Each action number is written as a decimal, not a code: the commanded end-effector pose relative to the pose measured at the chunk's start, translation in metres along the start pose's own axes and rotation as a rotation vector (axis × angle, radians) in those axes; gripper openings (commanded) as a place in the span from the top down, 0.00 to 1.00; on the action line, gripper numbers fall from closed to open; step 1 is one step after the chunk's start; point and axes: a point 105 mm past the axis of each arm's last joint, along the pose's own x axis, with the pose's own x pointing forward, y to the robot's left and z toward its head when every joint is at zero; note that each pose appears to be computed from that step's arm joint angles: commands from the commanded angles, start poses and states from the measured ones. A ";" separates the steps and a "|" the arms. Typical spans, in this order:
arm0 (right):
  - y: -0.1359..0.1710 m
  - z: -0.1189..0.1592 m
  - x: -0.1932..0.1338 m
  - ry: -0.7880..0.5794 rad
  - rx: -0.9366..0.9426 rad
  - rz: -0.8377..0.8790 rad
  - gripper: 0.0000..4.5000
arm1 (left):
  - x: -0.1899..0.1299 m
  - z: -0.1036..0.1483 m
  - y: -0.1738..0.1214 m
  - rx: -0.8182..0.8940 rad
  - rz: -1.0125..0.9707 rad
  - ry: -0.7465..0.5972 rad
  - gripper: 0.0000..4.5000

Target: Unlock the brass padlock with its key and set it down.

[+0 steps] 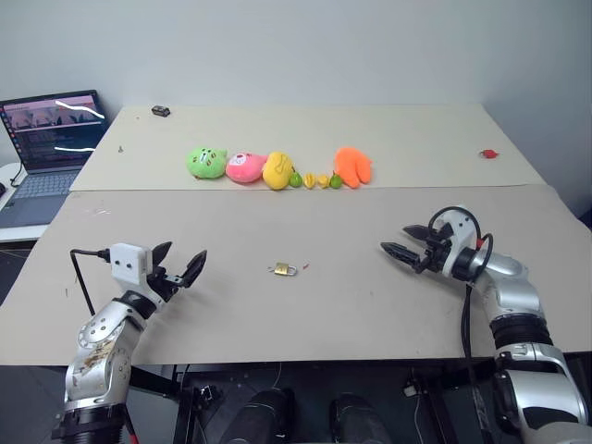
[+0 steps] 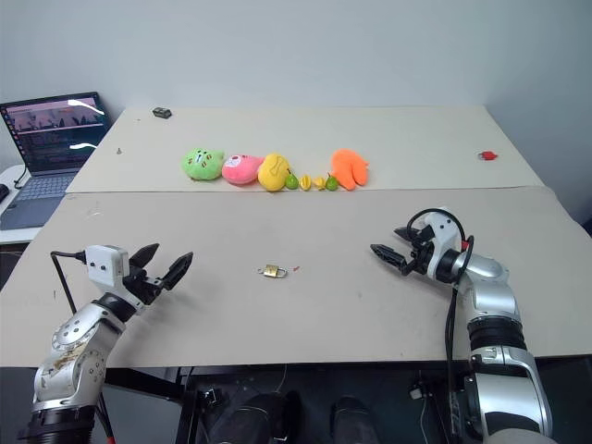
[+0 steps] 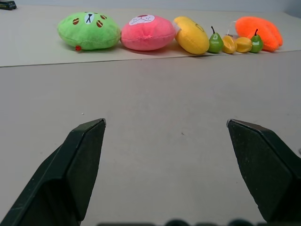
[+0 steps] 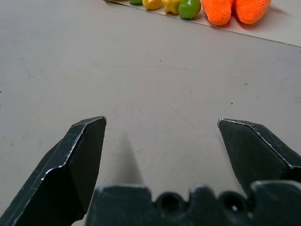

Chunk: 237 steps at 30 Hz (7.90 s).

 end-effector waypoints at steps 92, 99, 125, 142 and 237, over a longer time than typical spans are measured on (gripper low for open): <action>0.190 0.028 0.131 -0.047 -0.306 0.600 0.00 | -0.006 0.009 -0.073 0.326 -0.600 -0.073 0.03; 0.192 0.025 0.136 -0.049 -0.306 0.584 0.00 | -0.009 0.007 -0.071 0.321 -0.594 -0.063 0.03; 0.170 0.017 0.135 -0.022 -0.347 0.496 0.80 | -0.006 0.007 -0.066 0.317 -0.562 -0.060 0.00; 0.147 0.059 0.075 -0.085 -0.621 0.595 0.80 | 0.007 0.002 -0.082 -0.148 -0.624 0.085 0.00; 0.159 0.092 0.037 -0.075 -0.679 0.784 0.80 | 0.019 0.014 -0.154 -1.074 -0.733 0.308 0.56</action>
